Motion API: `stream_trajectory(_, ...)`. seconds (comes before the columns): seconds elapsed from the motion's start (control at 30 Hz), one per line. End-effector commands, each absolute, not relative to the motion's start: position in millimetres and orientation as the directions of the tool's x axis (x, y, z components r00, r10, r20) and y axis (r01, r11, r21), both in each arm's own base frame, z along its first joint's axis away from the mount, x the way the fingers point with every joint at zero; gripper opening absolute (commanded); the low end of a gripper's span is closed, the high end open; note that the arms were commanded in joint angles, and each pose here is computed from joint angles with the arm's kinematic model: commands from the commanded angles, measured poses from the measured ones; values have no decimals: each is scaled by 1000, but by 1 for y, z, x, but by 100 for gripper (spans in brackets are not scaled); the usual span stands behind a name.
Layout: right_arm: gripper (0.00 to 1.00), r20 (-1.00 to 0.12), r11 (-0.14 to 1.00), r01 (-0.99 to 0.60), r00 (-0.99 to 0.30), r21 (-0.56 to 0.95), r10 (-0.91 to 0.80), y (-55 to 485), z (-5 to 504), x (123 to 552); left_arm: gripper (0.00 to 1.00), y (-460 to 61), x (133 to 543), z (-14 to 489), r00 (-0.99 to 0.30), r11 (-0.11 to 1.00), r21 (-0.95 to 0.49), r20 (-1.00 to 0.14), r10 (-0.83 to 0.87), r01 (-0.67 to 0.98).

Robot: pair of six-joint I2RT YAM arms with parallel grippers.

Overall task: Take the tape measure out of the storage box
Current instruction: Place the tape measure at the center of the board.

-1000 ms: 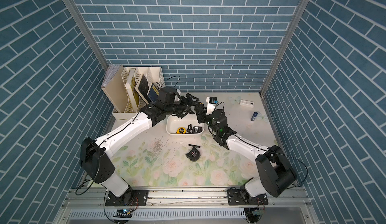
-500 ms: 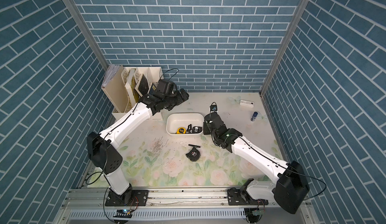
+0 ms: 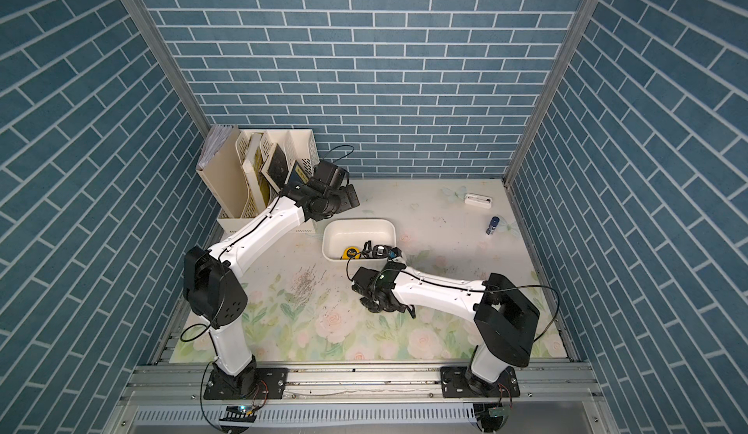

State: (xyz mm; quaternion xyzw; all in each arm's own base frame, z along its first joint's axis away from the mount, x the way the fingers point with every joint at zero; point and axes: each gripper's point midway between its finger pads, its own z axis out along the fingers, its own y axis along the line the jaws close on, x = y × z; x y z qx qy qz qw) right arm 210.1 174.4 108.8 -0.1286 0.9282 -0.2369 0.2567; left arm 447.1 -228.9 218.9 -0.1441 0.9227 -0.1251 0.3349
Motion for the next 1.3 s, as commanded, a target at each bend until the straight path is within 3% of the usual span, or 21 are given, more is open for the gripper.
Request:
stream_trajectory(0.0,0,-409,832,-79,-843,-549,-350,163,120,206,98,-218,439,221,-733,941,-281,-598,-325,-188)
stream_trajectory(0.43,0,-227,817,-256,-879,-517,-419,193,60,194,98,-211,432,225,-722,939,-282,-606,-333,-196)
stream_trajectory(0.83,0,-163,810,-294,-890,-507,-425,191,26,189,97,-206,430,231,-710,940,-276,-620,-334,-201)
stream_trajectory(0.97,21,-163,813,-303,-888,-497,-430,193,26,189,97,-206,431,231,-710,941,-272,-621,-332,-202)
stream_trajectory(1.27,46,-167,812,-314,-882,-492,-441,192,31,188,97,-206,430,231,-711,941,-273,-620,-333,-202)
